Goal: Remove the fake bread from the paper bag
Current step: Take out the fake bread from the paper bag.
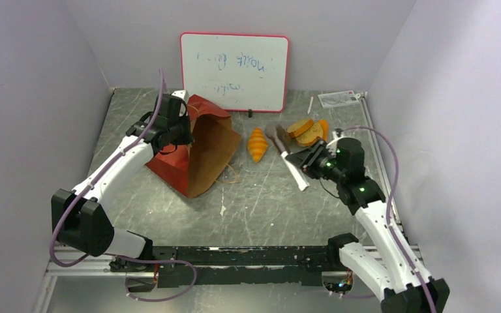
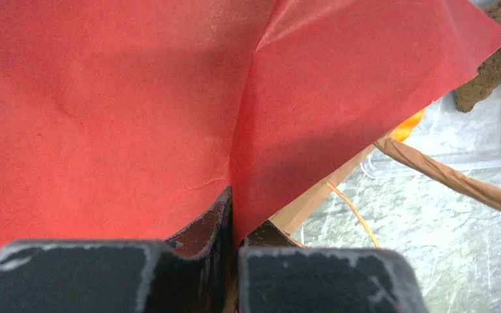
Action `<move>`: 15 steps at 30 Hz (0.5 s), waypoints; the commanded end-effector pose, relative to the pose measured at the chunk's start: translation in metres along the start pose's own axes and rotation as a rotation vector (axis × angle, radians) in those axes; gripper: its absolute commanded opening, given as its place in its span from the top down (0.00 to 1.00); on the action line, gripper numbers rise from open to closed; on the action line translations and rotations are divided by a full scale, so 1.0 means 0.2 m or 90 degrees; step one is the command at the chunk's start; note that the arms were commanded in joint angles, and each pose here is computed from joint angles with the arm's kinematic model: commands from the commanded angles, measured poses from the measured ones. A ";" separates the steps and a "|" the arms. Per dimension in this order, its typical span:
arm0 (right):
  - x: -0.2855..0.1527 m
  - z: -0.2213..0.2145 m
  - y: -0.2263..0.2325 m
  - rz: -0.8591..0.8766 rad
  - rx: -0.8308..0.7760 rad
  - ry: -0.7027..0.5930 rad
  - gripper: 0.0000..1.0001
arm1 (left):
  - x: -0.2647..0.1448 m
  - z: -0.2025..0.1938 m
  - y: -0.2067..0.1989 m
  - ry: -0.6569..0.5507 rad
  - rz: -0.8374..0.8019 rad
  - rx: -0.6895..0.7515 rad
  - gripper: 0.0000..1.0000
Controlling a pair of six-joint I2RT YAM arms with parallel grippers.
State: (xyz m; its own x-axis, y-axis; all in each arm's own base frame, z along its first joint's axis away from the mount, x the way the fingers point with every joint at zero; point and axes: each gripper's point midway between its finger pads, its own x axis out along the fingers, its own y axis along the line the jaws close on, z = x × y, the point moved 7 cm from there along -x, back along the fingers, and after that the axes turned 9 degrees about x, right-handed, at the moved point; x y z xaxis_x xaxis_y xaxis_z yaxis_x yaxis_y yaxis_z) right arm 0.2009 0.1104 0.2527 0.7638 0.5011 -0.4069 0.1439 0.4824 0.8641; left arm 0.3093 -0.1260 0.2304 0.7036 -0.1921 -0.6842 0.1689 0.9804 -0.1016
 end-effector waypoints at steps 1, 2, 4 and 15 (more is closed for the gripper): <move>0.04 -0.13 0.18 0.070 -0.068 0.050 0.67 | -0.01 0.10 -0.03 -0.031 -0.039 0.025 0.93; 0.06 -0.16 0.20 0.073 -0.074 0.055 0.67 | -0.01 0.10 -0.03 -0.029 -0.040 0.026 0.93; 0.08 -0.25 0.25 0.089 -0.091 0.087 0.67 | -0.01 0.11 -0.03 -0.028 -0.042 0.027 0.93; 0.21 -0.55 0.35 0.119 -0.130 0.176 0.68 | 0.02 0.12 -0.05 -0.025 -0.058 0.024 0.93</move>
State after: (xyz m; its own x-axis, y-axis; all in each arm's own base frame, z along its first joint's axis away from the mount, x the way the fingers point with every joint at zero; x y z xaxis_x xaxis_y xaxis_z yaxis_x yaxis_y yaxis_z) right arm 0.1665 0.2252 0.2451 0.5371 0.7240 -0.4327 -0.0700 0.5495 0.8326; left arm 0.3190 -0.1334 0.2326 0.6888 -0.2368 -0.6852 0.2260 0.9682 -0.1074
